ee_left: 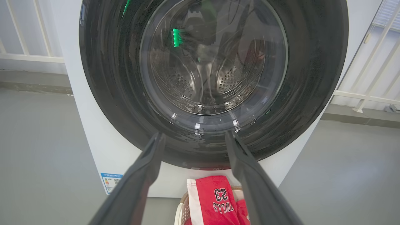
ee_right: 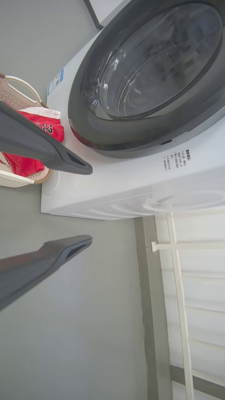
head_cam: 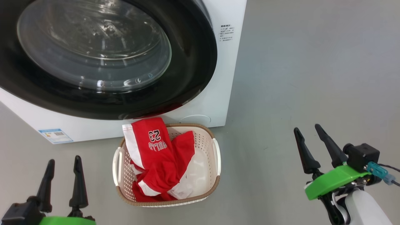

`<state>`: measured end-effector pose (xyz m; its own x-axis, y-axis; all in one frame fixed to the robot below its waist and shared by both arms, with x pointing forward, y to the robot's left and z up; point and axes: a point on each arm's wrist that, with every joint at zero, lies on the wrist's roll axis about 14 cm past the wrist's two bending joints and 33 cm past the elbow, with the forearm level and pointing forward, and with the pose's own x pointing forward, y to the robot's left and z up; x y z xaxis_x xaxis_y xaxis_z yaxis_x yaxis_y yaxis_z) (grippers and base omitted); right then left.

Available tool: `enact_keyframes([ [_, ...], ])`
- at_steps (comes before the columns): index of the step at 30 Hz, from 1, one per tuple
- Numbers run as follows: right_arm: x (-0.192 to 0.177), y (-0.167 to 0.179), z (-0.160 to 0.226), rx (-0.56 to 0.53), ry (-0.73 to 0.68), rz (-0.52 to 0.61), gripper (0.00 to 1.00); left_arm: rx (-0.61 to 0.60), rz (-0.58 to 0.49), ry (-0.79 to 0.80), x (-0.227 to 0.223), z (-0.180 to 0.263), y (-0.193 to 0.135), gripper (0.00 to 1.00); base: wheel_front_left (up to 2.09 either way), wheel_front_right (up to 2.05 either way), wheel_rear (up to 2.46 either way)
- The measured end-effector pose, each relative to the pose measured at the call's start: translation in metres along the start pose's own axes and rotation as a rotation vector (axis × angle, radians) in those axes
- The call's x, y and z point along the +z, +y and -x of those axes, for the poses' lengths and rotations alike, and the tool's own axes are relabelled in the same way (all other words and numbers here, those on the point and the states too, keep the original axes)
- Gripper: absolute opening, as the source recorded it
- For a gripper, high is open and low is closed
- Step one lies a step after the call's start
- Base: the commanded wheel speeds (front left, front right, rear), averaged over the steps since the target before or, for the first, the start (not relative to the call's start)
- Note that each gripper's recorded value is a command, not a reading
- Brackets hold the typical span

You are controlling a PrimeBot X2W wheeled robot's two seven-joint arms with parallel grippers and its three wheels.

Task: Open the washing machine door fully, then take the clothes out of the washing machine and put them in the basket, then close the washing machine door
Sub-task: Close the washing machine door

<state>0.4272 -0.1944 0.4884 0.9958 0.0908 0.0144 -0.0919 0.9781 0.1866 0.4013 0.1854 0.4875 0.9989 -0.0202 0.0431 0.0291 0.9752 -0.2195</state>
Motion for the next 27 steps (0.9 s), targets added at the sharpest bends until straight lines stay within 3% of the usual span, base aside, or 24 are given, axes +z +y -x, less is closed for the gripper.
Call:
enact_keyframes([
  [27,-0.004,-0.014,0.020,-0.048,0.011,0.001,1.00,0.006,-0.026,-0.005,0.004,0.009,0.003,1.00,0.00,0.00,0.00],
])
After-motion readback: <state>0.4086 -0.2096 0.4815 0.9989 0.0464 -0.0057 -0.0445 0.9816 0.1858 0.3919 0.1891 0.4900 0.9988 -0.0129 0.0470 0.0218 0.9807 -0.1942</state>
